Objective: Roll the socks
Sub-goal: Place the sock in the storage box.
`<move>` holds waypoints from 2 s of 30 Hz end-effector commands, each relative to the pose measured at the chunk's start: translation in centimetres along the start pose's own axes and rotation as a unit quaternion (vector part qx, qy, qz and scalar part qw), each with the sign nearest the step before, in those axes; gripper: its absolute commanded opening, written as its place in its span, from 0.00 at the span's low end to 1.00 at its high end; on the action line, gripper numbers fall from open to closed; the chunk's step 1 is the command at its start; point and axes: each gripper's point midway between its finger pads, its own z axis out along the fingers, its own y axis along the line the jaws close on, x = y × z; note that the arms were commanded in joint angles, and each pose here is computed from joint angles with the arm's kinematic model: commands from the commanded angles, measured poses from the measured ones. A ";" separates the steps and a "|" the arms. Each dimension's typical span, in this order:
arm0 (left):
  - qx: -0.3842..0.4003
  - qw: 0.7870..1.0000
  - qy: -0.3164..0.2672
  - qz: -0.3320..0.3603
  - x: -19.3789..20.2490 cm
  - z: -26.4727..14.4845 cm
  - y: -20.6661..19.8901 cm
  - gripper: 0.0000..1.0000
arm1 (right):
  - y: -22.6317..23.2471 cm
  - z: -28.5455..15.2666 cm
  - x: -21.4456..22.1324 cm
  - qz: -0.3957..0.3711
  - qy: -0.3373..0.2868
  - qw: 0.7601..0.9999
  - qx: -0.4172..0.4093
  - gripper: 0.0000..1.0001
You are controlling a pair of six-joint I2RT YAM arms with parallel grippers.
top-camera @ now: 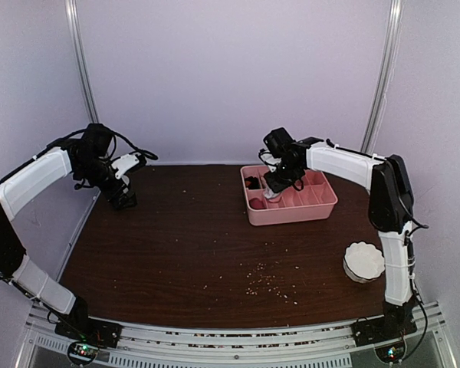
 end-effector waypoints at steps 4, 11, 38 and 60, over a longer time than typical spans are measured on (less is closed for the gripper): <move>0.005 1.000 -0.020 0.012 -0.7 -0.6 -0.3 0.98 | -2.3 -0.6 1.4 0.015 0.006 1.000 0.000 0.00; 0.012 1.000 -0.024 0.010 -0.8 -0.7 -0.5 0.98 | -2.3 -1.0 1.6 0.009 0.008 1.000 -0.009 0.00; 0.023 1.000 -0.015 0.003 -0.7 -0.4 -0.8 0.98 | 2.0 0.7 3.8 -0.026 0.034 0.998 -0.052 0.06; -0.021 0.999 -0.021 -0.017 0.7 -1.2 0.7 0.98 | 2.3 -4.8 -1.7 0.021 -0.029 0.995 -0.090 1.00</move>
